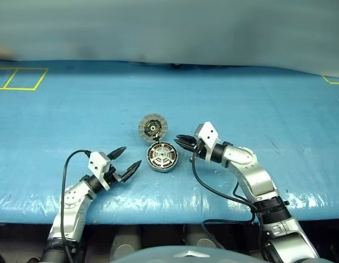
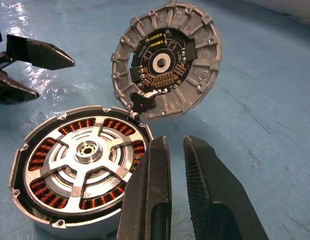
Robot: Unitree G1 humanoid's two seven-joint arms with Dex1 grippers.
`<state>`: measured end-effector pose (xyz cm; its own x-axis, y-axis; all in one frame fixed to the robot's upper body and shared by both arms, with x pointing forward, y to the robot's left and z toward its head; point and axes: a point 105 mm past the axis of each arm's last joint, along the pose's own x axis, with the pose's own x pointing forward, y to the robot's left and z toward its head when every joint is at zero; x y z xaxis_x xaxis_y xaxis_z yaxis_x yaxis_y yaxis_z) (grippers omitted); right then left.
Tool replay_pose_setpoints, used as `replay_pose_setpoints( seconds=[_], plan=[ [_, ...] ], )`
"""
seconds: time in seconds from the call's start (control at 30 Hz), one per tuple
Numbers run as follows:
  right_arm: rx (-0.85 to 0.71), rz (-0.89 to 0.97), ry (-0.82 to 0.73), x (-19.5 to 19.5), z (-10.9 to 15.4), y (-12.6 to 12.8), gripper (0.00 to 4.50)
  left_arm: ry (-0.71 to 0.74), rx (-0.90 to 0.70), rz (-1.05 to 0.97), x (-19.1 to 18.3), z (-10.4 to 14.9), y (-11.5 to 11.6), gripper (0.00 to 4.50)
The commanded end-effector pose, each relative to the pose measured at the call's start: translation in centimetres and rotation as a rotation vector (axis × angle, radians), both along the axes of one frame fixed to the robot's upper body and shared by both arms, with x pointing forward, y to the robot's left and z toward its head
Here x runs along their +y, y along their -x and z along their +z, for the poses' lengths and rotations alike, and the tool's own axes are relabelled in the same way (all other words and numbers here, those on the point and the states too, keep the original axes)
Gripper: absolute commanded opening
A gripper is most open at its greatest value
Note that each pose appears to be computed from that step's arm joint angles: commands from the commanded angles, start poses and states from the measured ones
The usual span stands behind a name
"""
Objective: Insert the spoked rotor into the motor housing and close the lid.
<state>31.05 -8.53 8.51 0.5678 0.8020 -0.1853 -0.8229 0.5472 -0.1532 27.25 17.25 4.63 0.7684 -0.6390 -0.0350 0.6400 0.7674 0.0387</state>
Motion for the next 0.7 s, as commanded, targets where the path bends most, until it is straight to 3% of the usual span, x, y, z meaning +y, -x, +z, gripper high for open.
replay_pose_setpoints(
  seconds=[0.03, 0.23, 0.43, 0.53, 0.7],
  plan=[
    [-0.046, 0.018, -0.039, 0.2, 1.4, 0.4, 0.57, -0.036, -0.027, 0.052, 0.8, 1.1, -2.0, 2.69],
    [-0.011, 0.086, -0.063, 0.4, 0.9, 2.0, 0.57, -0.039, -0.022, 0.117, 0.4, 2.2, -7.0, 0.68],
    [-0.004, 0.077, -0.059, 0.3, 0.8, 2.3, 0.57, 0.002, -0.01, 0.12, 0.7, 3.7, -11.0, 0.68],
    [-0.001, 0.07, -0.053, 0.2, 0.7, 2.5, 0.57, 0.051, 0.02, 0.059, -0.1, 4.1, -12.2, 0.05],
    [-0.008, 0.053, -0.052, 0.0, 0.9, 2.8, 0.57, 0.124, 0.058, 0.002, -1.5, 4.8, -13.7, 0.02]
  ],
)
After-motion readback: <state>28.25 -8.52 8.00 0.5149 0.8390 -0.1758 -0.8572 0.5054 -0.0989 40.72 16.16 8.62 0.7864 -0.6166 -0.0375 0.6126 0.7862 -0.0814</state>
